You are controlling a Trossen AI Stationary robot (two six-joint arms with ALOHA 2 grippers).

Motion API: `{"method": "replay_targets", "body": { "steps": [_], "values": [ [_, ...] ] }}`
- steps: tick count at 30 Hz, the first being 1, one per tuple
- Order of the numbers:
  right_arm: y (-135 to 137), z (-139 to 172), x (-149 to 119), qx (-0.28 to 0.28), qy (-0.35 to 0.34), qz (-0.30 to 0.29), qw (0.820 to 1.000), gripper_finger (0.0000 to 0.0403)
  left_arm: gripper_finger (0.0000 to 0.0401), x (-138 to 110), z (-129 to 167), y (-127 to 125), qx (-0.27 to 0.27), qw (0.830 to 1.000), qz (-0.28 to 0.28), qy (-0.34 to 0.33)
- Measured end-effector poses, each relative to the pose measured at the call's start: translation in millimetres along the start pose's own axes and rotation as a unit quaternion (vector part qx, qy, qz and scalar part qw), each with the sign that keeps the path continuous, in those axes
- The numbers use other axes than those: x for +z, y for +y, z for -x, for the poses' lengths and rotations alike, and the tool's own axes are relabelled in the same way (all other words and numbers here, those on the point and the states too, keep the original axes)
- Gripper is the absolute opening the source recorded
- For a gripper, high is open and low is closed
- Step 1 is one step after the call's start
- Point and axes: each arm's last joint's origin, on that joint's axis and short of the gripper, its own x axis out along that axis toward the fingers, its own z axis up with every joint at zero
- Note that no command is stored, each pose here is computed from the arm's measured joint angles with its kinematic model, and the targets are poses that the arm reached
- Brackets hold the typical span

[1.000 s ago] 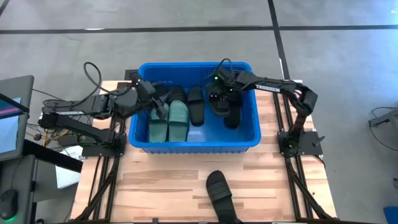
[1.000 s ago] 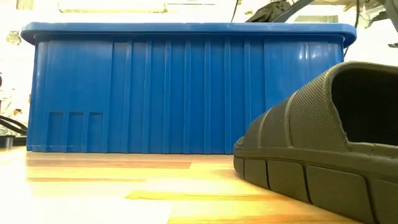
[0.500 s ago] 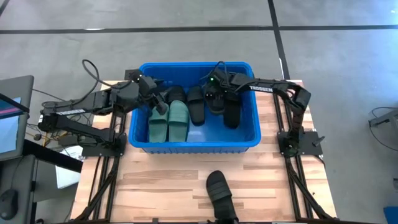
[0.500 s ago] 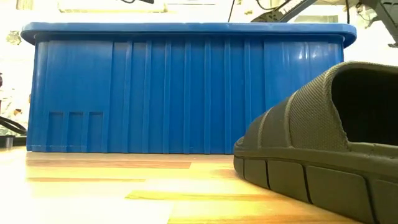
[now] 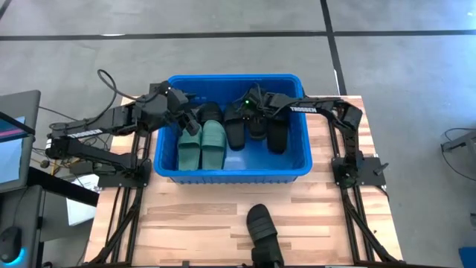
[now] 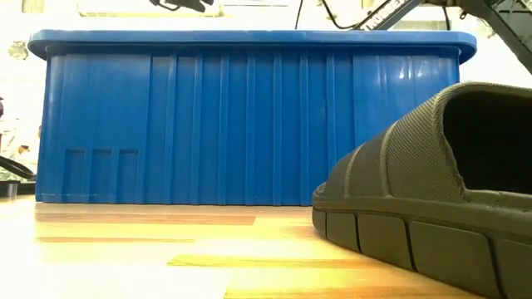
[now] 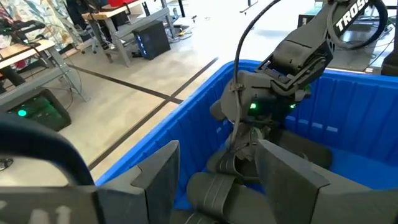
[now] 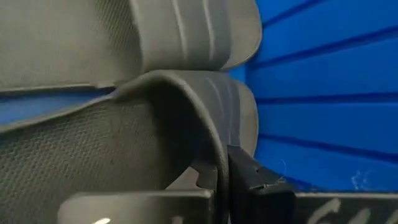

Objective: Pick and place slides into bin
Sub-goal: Put the black slide into the blue bin, then adjust the black slide in the blue bin

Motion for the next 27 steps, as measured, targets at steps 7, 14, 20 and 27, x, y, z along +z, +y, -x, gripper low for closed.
{"method": "replay_targets", "body": {
  "steps": [7,14,20,27],
  "values": [
    [4.0,-4.7,0.7,0.016,-0.001,-0.010,1.000,0.0067,0.0199,-0.7,-1.0,1.7,-0.004,1.000,0.000,0.004],
    [-1.6,7.5,9.3,0.064,-0.014,-0.020,0.998,0.0163,0.0199,-1.6,-1.1,1.9,-0.003,1.000,-0.004,0.008],
    [-10.7,20.5,15.8,0.066,-0.008,-0.001,0.998,0.0245,0.0199,-2.0,-1.0,1.7,-0.003,1.000,-0.005,0.010],
    [-29.2,45.4,16.8,0.086,0.029,0.024,0.996,0.0270,0.0199,-3.0,-0.8,1.8,-0.004,1.000,-0.004,0.014]
  ]
}}
